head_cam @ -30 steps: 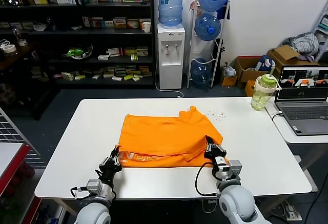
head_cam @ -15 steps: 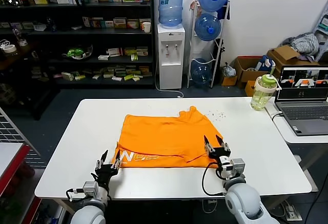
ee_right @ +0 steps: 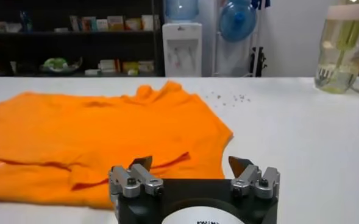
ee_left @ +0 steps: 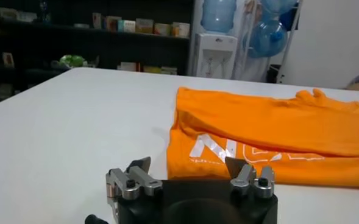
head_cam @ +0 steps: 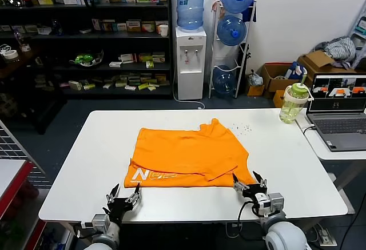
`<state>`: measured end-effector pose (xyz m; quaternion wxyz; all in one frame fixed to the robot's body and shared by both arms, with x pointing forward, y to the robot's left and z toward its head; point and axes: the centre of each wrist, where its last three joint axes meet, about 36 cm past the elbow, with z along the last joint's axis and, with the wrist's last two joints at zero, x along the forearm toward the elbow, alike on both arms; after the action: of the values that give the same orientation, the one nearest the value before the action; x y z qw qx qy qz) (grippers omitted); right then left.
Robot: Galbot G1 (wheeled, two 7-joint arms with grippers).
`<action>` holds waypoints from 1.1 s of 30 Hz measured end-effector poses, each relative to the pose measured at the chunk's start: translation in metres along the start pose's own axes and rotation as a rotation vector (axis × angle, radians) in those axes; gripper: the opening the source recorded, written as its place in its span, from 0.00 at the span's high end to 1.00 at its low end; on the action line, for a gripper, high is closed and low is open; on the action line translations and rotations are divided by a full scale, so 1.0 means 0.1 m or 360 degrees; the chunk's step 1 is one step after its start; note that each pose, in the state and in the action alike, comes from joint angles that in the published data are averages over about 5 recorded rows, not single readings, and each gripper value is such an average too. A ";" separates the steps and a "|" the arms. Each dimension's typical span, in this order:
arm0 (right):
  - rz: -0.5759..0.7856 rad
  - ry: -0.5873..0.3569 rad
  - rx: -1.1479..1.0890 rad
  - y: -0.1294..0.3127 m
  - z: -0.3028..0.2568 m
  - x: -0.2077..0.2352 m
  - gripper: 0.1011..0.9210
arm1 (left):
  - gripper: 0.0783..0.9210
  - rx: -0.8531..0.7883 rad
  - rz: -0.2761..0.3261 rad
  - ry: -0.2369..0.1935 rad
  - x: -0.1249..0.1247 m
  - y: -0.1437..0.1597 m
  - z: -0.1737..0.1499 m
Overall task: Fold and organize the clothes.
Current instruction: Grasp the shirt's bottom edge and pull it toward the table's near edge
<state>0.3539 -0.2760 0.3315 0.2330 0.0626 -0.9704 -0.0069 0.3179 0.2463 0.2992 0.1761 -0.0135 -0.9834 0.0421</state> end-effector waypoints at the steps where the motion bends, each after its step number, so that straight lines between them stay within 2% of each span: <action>1: 0.0000 0.0010 -0.0003 -0.01 0.01 0.01 0.12 | 0.12 0.0003 0.0000 0.0000 0.00 0.00 0.00; 8: -0.0005 0.0057 -0.0031 -0.03 0.03 0.02 0.13 | 0.12 0.0013 -0.0006 0.0003 -0.04 -0.01 -0.03; 13: -0.0009 0.0086 -0.0049 -0.03 0.04 0.02 0.26 | 0.13 0.0011 -0.0014 0.0018 -0.08 -0.02 -0.03; 16: -0.0004 0.0102 -0.0057 -0.03 0.04 0.03 0.36 | 0.21 0.0012 -0.0012 0.0027 -0.08 -0.03 -0.02; 33: 0.0020 0.0102 -0.0093 -0.05 0.01 0.11 0.93 | 0.79 0.0005 -0.0044 0.0024 -0.08 -0.05 -0.04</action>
<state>0.3442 -0.2828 0.3356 0.2657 0.0498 -0.9623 -0.0318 0.3267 0.2411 0.3003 0.1841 0.0001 -0.9821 0.0410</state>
